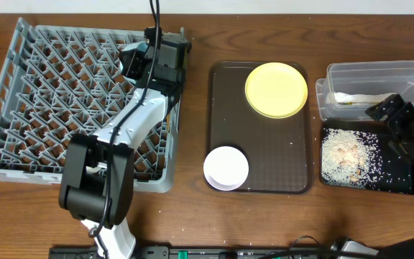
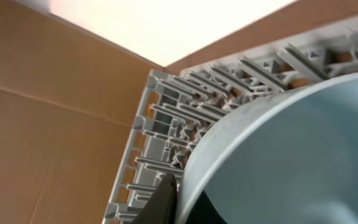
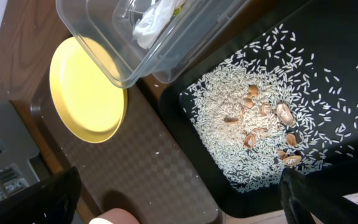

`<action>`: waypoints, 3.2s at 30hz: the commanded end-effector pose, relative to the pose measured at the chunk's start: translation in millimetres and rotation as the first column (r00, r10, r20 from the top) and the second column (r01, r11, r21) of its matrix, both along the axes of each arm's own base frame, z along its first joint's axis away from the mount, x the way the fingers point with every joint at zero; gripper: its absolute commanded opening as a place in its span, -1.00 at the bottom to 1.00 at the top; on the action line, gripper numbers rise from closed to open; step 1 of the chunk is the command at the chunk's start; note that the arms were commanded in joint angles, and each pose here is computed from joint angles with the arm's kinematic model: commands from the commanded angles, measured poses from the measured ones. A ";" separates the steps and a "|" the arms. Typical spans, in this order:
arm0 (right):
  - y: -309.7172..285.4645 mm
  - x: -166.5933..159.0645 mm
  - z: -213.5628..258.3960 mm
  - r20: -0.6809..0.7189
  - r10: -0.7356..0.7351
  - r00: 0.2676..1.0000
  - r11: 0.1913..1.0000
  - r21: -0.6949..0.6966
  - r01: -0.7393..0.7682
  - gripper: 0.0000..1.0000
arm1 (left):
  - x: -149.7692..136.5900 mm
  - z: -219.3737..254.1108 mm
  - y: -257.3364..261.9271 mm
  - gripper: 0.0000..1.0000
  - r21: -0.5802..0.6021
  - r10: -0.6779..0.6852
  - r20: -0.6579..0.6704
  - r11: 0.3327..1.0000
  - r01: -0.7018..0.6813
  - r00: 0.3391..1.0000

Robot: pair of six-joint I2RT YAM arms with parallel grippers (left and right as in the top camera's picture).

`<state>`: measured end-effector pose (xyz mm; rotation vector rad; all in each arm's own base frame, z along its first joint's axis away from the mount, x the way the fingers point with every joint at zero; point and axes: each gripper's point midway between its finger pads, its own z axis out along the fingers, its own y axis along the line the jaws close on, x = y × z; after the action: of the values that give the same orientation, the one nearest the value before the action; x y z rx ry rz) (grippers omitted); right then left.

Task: Sort waste into correct bins and load items into the dishwasher
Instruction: 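Carry the blue bowl into the dish rack and stand it upright, then release the blue bowl and move the left gripper back to the tray, then grasp the rim of the white bowl with the left gripper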

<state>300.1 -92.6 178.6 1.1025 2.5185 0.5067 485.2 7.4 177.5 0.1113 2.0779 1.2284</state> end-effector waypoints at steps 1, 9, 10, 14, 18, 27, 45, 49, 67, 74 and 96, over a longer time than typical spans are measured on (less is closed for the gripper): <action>-2.0 0.8 8.3 0.022 -0.011 1.000 1.000 -0.010 0.012 0.99 | -4.4 7.3 8.3 -0.85 0.052 0.064 0.026 0.996 -0.066 0.998; -2.0 0.8 8.3 0.022 -0.011 1.000 1.000 -0.010 0.012 0.99 | 2.5 1.6 5.9 -0.85 0.046 0.061 0.048 0.997 -0.063 0.997; -2.0 0.8 8.3 0.022 -0.011 1.000 1.000 -0.010 0.012 0.98 | 1.8 -3.4 5.5 -0.85 0.053 0.059 0.029 0.997 -0.061 0.998; -2.0 0.8 8.3 0.022 -0.011 1.000 1.000 -0.010 0.012 0.98 | 0.1 -25.1 -0.2 -0.85 0.081 0.047 -0.044 0.996 -0.043 0.998; -2.0 0.8 8.3 0.022 -0.011 1.000 1.000 -0.010 0.012 0.98 | 0.0 -24.9 -17.1 -0.84 0.083 0.015 -0.042 0.996 -0.011 0.999; -2.0 0.8 8.3 0.022 -0.011 1.000 1.000 -0.010 0.012 0.99 | -3.9 -19.8 -50.2 -0.66 0.095 -0.041 -0.028 0.995 0.043 0.999; -2.0 0.8 8.3 0.022 -0.011 1.000 1.000 -0.010 0.012 0.99 | -19.4 -41.5 -73.3 -0.21 0.040 -0.087 -0.086 0.995 0.091 0.992; -2.0 0.8 8.3 0.022 -0.011 1.000 1.000 -0.010 0.012 0.98 | -22.8 -42.3 -86.0 -0.10 0.011 -0.109 -0.070 0.994 0.110 0.992; -2.0 0.8 8.3 0.022 -0.011 1.000 1.000 -0.010 0.012 0.98 | -97.1 -31.2 -225.0 0.32 -0.658 -0.536 -0.054 0.654 0.374 0.842; -2.0 0.8 8.3 0.022 -0.012 1.000 1.000 -0.010 0.012 0.98 | -172.5 -3.3 -245.9 -0.63 -0.878 -0.672 -0.091 0.402 0.259 0.735; -2.0 0.8 8.3 0.022 -0.011 1.000 1.000 -0.010 0.012 0.99 | -240.9 -148.2 -329.6 -0.85 -0.952 -0.861 -0.304 0.295 -0.086 0.409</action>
<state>300.0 -92.7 178.5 1.1042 2.5182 0.5060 239.1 -306.6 21.8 0.8992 2.9131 -0.6049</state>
